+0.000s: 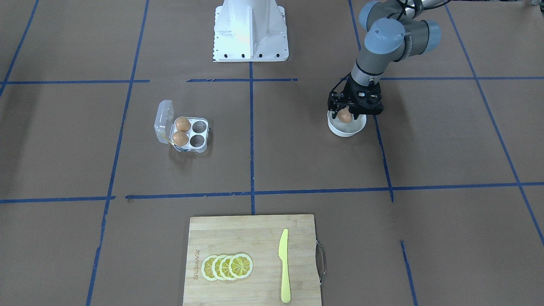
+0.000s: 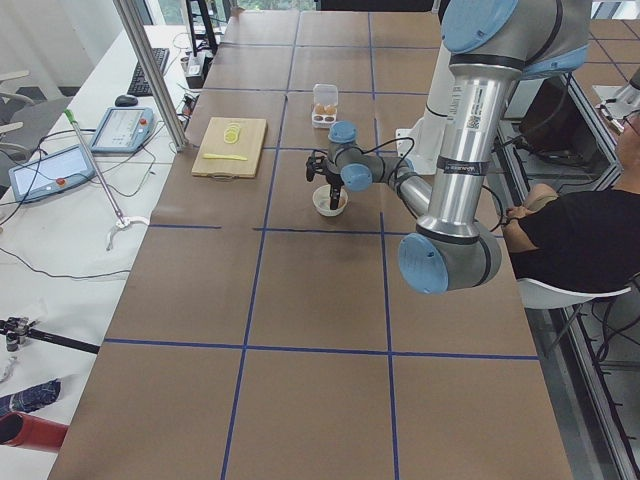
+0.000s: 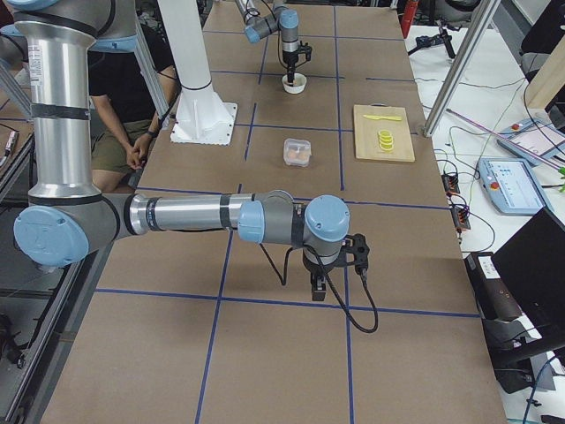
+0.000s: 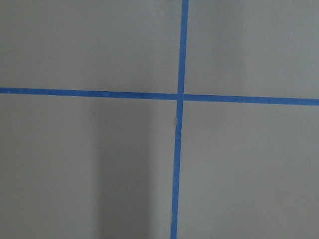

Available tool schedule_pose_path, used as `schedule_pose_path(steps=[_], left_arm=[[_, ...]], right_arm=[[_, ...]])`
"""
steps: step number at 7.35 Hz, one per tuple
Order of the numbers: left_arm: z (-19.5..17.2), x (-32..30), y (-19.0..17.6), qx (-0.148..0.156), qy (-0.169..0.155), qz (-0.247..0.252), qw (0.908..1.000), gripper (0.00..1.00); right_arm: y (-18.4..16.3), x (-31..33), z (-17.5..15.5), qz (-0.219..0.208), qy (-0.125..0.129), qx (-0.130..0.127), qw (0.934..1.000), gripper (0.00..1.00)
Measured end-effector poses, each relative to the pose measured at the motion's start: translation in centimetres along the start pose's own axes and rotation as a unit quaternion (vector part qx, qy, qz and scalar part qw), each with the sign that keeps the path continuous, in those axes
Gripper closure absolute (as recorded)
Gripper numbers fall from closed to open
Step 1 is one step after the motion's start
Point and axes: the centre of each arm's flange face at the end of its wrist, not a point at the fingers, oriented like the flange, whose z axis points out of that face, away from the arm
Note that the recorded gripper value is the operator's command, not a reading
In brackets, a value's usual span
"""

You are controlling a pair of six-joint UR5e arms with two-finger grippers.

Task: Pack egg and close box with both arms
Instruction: 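Close the left gripper on the brown egg inside the bowl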

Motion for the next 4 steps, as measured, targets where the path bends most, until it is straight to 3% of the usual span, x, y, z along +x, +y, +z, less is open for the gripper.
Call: schedule_pose_path(steps=[2, 3, 4], left_arm=[[0.3, -0.04, 0.09, -0.002, -0.002, 0.0, 1.0, 0.82], [0.18, -0.02, 0.09, -0.002, -0.001, 0.0, 1.0, 1.0], [-0.12, -0.06, 0.03, 0.0, 0.0, -0.001, 1.0, 1.0]], right_arm=[[0.02, 0.05, 0.06, 0.001, -0.001, -0.001, 1.0, 0.0], [0.03, 0.06, 0.07, 0.001, -0.001, -0.001, 1.0, 0.0], [0.02, 0.05, 0.06, 0.001, -0.001, -0.001, 1.0, 0.0]])
